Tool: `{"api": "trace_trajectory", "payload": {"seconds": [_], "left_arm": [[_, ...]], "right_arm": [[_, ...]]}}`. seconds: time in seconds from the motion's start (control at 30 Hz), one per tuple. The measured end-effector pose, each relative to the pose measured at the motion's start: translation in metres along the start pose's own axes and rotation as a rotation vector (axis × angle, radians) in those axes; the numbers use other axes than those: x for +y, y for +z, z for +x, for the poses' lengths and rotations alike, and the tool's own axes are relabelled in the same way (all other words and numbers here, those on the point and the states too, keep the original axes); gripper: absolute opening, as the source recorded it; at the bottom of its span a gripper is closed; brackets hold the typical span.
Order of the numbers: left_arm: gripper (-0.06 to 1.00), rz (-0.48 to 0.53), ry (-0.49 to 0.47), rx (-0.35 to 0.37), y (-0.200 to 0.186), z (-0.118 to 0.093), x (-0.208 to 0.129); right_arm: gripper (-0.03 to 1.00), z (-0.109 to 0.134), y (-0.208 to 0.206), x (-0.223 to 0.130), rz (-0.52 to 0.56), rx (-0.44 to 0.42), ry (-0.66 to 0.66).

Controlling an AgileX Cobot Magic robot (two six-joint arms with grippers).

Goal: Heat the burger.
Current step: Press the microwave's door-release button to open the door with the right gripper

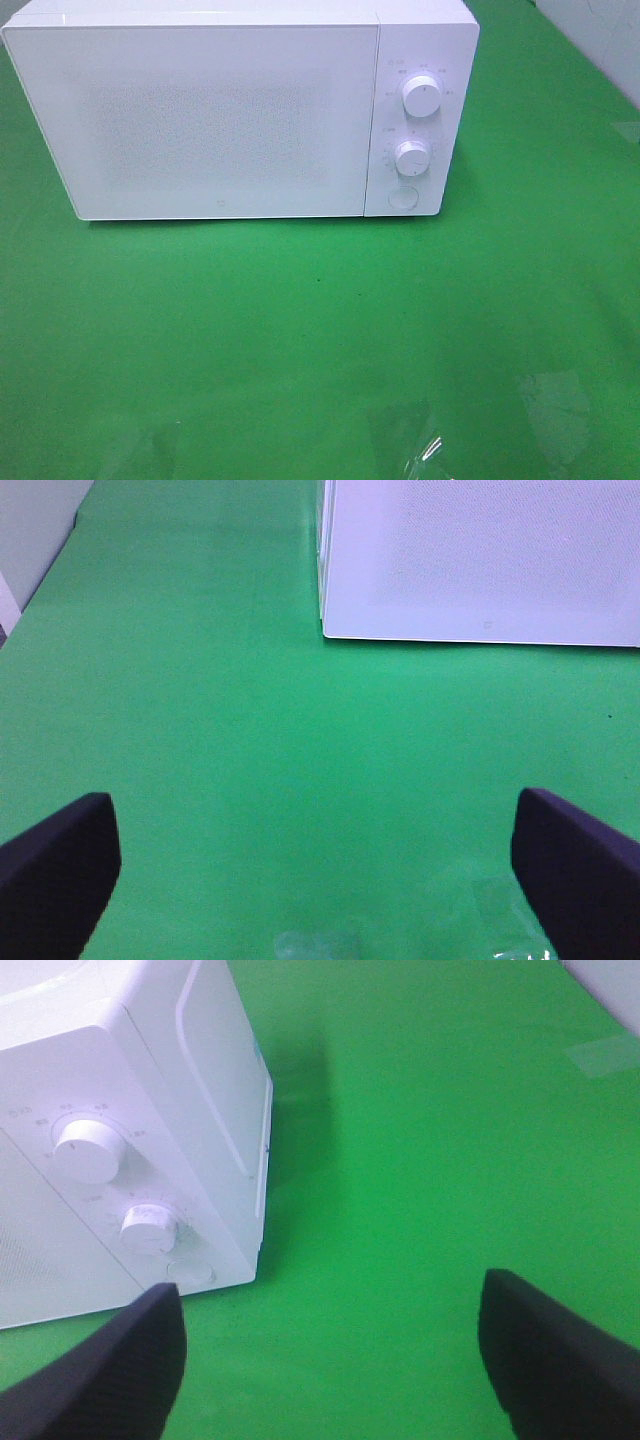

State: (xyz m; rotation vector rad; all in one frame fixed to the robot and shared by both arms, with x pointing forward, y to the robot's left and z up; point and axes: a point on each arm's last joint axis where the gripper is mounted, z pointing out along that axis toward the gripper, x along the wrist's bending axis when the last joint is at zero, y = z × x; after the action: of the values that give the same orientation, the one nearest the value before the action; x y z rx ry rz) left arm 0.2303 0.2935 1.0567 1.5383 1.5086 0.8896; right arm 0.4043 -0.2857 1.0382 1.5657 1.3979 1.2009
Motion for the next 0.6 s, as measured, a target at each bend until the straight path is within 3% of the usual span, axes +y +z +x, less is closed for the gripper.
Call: {"api": "trace_trajectory", "payload": {"seconds": [0.6], "left_arm": [[0.98,0.0,0.0,0.0,0.0,0.0,0.0]], "right_arm": [[0.76,-0.001,0.065,-0.036,-0.191,0.038,-0.054]]}}
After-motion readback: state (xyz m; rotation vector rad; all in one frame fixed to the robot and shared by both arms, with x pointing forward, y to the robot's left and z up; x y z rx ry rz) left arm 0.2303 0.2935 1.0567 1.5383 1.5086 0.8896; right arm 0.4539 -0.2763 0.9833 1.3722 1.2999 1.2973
